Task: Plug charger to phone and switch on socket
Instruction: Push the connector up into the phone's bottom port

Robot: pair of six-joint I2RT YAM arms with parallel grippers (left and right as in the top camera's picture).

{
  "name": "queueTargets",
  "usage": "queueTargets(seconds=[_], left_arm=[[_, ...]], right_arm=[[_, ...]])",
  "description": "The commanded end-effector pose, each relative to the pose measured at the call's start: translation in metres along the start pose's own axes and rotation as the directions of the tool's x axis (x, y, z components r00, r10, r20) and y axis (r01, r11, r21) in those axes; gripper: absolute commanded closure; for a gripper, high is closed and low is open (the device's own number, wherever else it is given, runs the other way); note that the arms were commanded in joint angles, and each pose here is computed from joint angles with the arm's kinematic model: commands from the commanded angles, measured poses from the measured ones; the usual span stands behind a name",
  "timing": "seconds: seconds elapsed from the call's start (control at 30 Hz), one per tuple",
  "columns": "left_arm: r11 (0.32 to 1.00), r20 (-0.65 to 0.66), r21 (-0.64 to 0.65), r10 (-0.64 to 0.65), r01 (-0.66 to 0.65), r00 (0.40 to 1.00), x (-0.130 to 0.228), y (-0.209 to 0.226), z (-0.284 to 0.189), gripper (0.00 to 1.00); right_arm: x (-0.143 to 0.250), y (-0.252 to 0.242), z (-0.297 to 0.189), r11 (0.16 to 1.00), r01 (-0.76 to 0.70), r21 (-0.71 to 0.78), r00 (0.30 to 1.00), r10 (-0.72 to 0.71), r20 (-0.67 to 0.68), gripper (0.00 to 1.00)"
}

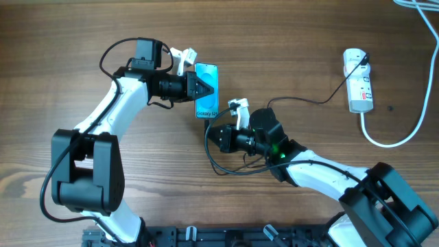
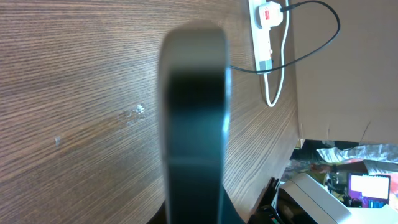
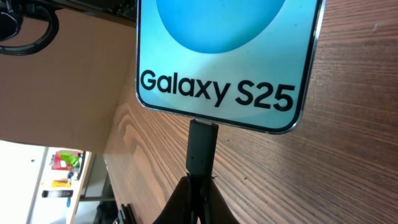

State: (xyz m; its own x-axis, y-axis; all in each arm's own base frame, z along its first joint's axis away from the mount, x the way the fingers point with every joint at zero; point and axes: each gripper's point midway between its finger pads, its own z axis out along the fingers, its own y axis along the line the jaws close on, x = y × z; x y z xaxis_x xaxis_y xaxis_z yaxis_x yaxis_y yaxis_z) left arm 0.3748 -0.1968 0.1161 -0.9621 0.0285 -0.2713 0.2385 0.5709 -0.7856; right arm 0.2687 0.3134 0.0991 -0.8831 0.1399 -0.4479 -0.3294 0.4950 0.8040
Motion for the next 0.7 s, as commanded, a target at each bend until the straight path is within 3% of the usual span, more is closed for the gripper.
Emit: queueTargets(seconds=[0.0, 0.17, 0.43, 0.57, 0.67], left_arm=[[0.999, -0.028, 0.034, 0.011, -0.010, 1.000, 0.008, -0.007, 0.002, 0.96], [0.999, -0.028, 0.034, 0.011, -0.010, 1.000, 0.008, -0.007, 0.002, 0.96], [0.999, -0.028, 0.034, 0.011, -0.010, 1.000, 0.008, -0.007, 0.002, 0.96], [0.999, -0.028, 0.034, 0.011, -0.010, 1.000, 0.008, -0.007, 0.002, 0.96], [0.999, -0.027, 0.034, 0.011, -0.010, 1.000, 0.008, -0.007, 0.002, 0.96]], right_arm=[[-0.044, -0.006, -0.006, 0.998, 0.035, 0.061, 0.984, -0.045, 0.173, 0.96], [-0.047, -0.005, -0.007, 0.997, 0.040, 0.059, 0.981, -0.051, 0.188, 0.96], [-0.039, 0.003, -0.005, 0.999, 0.049, 0.014, 0.989, -0.050, 0.140, 0.48], [-0.027, 0.003, -0.004, 0.999, 0.041, -0.003, 0.996, -0.040, 0.084, 0.31], [-0.010, 0.003, -0.003, 1.000, 0.016, -0.020, 1.000, -0.016, -0.001, 0.26]])
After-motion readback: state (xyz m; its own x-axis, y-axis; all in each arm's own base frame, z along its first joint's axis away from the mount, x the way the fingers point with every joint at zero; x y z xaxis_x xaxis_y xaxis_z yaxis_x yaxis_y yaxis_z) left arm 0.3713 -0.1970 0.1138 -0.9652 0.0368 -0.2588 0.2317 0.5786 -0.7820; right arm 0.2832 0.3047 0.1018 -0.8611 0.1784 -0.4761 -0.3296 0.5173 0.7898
